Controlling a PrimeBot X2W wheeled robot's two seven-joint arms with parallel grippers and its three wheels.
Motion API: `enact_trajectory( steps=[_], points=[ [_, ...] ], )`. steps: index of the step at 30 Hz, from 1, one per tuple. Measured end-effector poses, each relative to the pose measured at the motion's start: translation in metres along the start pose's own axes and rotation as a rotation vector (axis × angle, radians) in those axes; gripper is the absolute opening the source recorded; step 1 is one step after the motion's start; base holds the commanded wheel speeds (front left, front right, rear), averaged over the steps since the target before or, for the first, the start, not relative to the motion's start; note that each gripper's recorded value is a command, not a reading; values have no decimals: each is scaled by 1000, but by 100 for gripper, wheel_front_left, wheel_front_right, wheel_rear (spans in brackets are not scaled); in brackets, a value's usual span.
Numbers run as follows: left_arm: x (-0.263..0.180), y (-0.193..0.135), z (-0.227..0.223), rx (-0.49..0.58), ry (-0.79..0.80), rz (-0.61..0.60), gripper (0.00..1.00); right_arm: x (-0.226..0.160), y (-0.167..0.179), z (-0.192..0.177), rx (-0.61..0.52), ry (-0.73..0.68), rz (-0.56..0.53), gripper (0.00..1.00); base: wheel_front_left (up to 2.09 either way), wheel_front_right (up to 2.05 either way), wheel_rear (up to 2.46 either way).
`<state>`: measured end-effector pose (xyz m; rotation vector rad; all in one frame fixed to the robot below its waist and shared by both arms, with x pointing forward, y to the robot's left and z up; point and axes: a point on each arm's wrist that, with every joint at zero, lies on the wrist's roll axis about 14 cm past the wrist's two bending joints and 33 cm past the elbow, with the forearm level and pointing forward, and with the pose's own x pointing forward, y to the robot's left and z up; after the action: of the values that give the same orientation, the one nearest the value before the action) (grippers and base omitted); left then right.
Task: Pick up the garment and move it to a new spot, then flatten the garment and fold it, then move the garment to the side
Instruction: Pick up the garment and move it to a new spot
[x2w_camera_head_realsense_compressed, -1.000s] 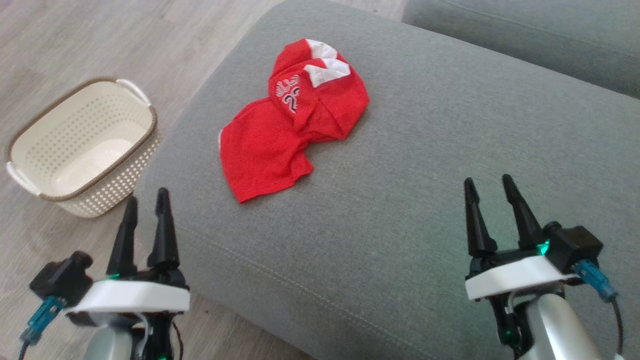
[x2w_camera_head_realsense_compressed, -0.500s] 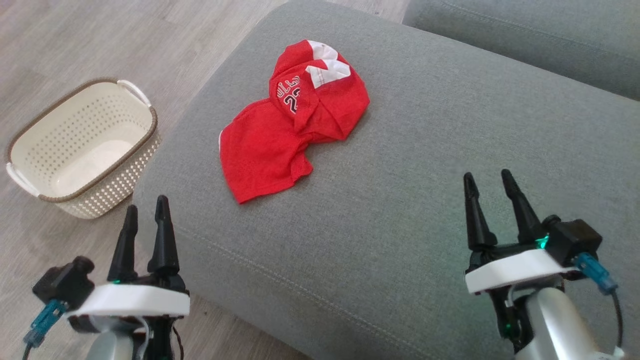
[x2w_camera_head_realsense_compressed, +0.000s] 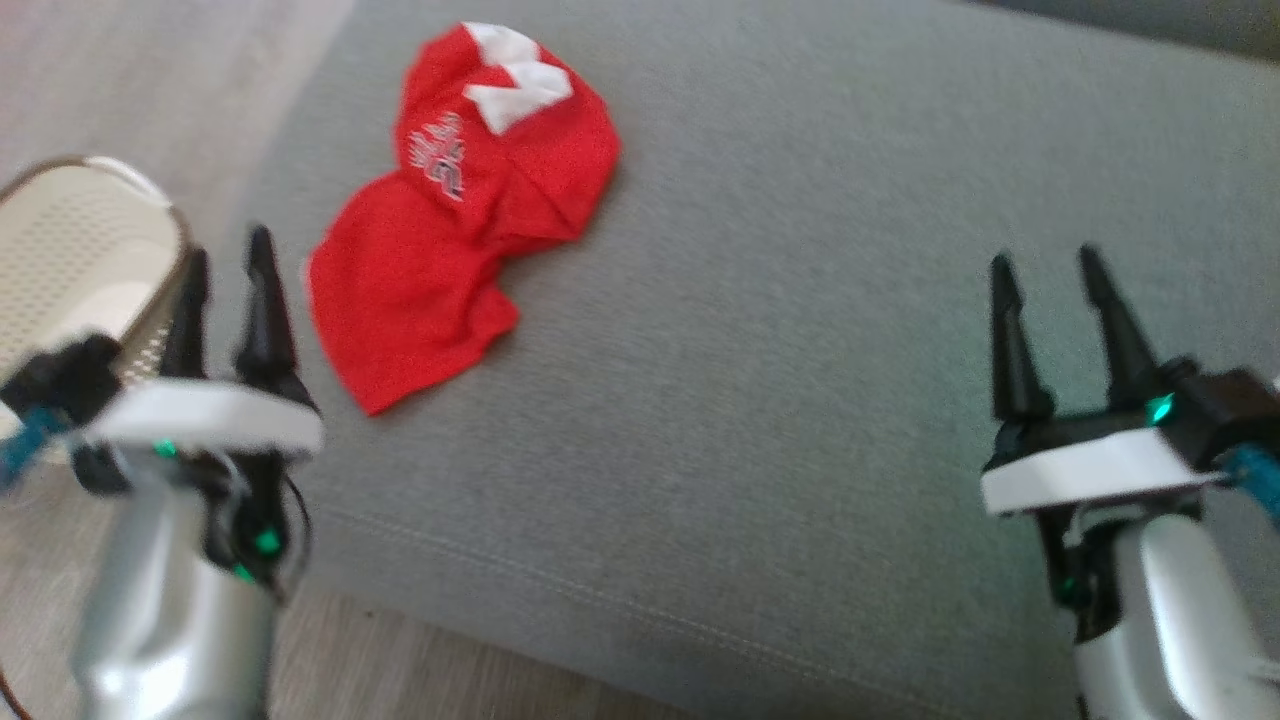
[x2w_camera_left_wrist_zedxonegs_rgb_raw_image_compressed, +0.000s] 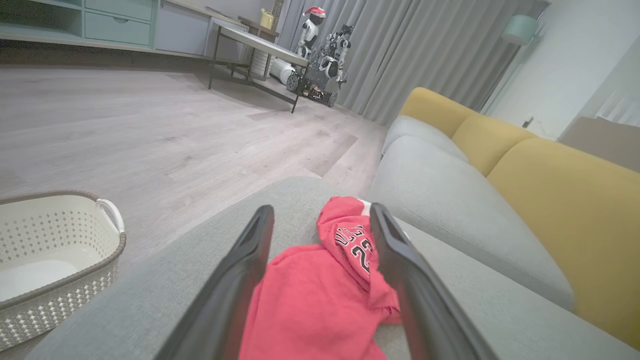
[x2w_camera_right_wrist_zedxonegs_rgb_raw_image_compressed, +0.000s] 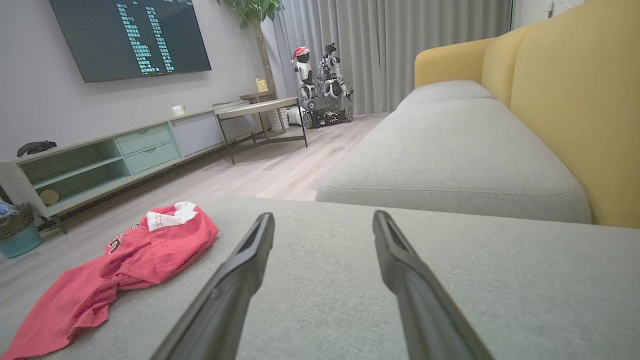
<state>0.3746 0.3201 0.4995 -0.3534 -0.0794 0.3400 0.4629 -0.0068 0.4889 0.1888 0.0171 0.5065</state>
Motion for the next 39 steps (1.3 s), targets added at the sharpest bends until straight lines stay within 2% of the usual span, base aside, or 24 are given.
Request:
enact_trajectory(
  steps=[5, 12, 18, 27, 28, 29, 33, 36, 39],
  points=[
    [40, -8, -17, 47, 99, -43, 100, 3, -32, 6, -27, -18, -76, 100, 0, 0, 0],
    [85, -44, -69, 141, 291, -167, 100, -6, -75, 1, -50, 2, -180, 100, 0, 0, 0],
    [106, -71, -102, 173, 373, -246, 100, -18, -97, -10, -55, 33, -240, 100, 0, 0, 0],
    [125, -76, -140, 236, 484, -252, 100, -25, -114, -16, -52, 40, -284, 100, 0, 0, 0],
    [125, -79, -144, 238, 495, -259, 46, -25, -115, -16, -53, 38, -285, 100, 0, 0, 0],
    [125, -82, -148, 235, 501, -267, 0, -26, -116, -17, -53, 41, -286, 100, 0, 0, 0],
    [126, -90, -145, 220, 464, -285, 0, -30, -117, -19, -42, 41, -294, 100, 0, 0, 0],
    [133, -95, -124, 202, 381, -297, 0, -32, -115, -14, -35, 26, -294, 100, 0, 0, 0],
    [138, -117, -93, 182, 287, -358, 0, -34, -113, -6, -26, 1, -294, 100, 0, 0, 0]
  ],
)
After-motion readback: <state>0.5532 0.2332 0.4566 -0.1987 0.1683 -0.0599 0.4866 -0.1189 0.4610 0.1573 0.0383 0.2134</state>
